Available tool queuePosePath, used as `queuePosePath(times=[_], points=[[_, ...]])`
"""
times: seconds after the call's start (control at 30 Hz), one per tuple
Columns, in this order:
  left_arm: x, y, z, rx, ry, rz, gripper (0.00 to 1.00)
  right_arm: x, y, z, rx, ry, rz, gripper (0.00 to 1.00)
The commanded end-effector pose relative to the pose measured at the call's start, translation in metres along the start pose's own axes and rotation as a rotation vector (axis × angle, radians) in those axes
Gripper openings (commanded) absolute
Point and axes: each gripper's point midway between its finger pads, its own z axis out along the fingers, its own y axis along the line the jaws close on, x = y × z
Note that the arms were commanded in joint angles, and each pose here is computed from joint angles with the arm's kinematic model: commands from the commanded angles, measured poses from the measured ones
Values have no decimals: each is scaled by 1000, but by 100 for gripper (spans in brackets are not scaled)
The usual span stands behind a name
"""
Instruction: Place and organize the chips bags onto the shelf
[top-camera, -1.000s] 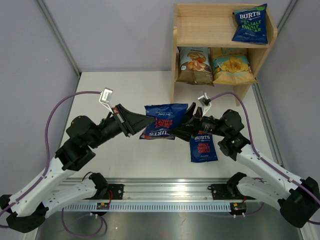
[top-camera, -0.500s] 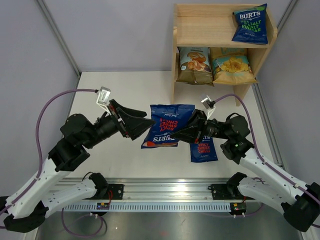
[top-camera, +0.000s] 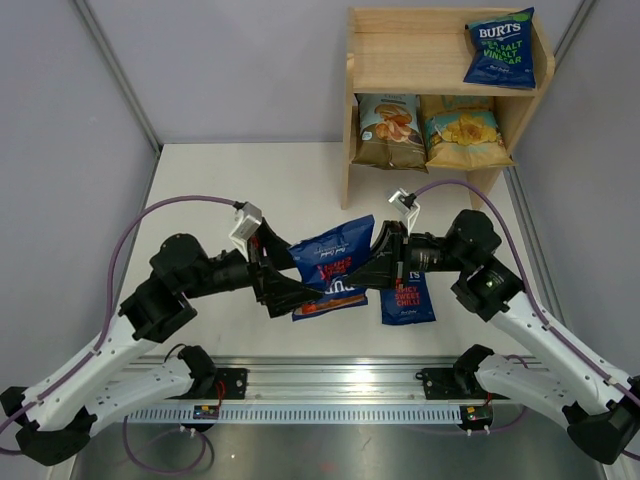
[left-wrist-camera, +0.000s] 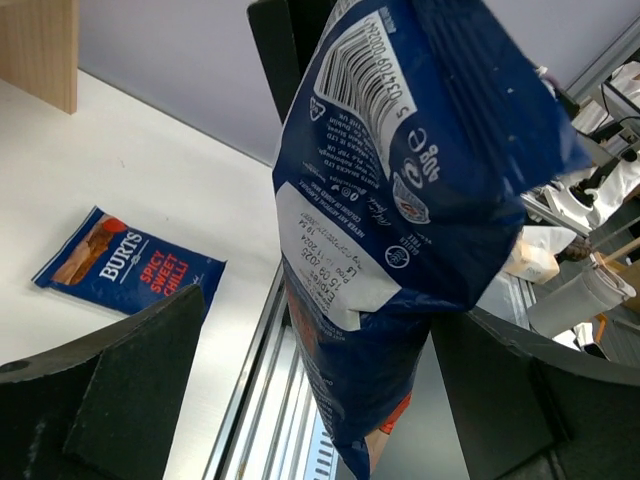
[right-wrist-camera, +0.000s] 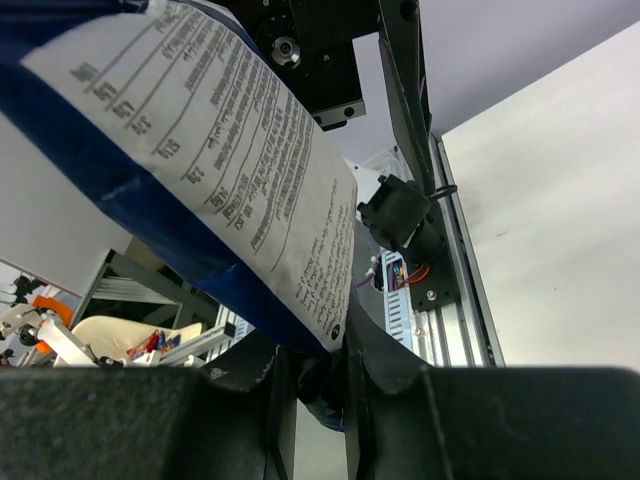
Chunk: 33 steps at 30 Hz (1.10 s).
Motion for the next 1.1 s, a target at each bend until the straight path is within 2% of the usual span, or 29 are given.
queuePosePath(times=[0.0, 0.13, 0.23, 0.4, 0.43, 0.47, 0.53, 0.57, 0.6, 0.7, 0.77, 0.87, 0.97, 1.0, 1.07], points=[[-4, -12, -3, 56, -7, 54, 99, 0, 11, -4, 8, 43, -40, 17], [-10, -14, -7, 54, -50, 68, 99, 4, 5, -2, 17, 65, -9, 16], [-8, -7, 0, 37, -33, 43, 94, 3, 0, 0, 38, 66, 7, 16], [-3, -1, 8, 39, -30, 13, 93, -4, -10, 1, 111, 50, 25, 14], [-3, -1, 9, 44, -35, 15, 90, -5, -9, 1, 107, 50, 29, 14], [-5, 0, 10, 46, -49, 20, 81, -5, -8, 2, 103, 52, 33, 14], [-6, 2, 11, 33, -57, 16, 69, -3, -6, 1, 95, 64, 37, 15], [-10, 5, 12, 13, -68, 17, 53, -2, -4, 1, 86, 68, 32, 15], [-10, 8, 12, 1, -69, 17, 46, -1, -2, 0, 80, 73, 29, 16], [-13, 10, 12, -22, -75, 13, 36, 3, 3, -4, 70, 82, 11, 18], [-14, 7, 11, -10, -78, 15, 33, 7, 3, -8, 78, 91, 1, 18], [-13, 3, 11, 17, -80, 2, 19, 7, 6, -12, 87, 80, -31, 22], [-19, 2, 13, 24, -119, -21, 8, 1, 11, -12, 79, 39, -45, 29], [-22, 1, 13, 28, -140, -39, 4, -1, 12, -13, 79, 28, -33, 37], [-27, 1, 13, 33, -176, -59, 3, -3, 7, -12, 107, 1, -27, 41]])
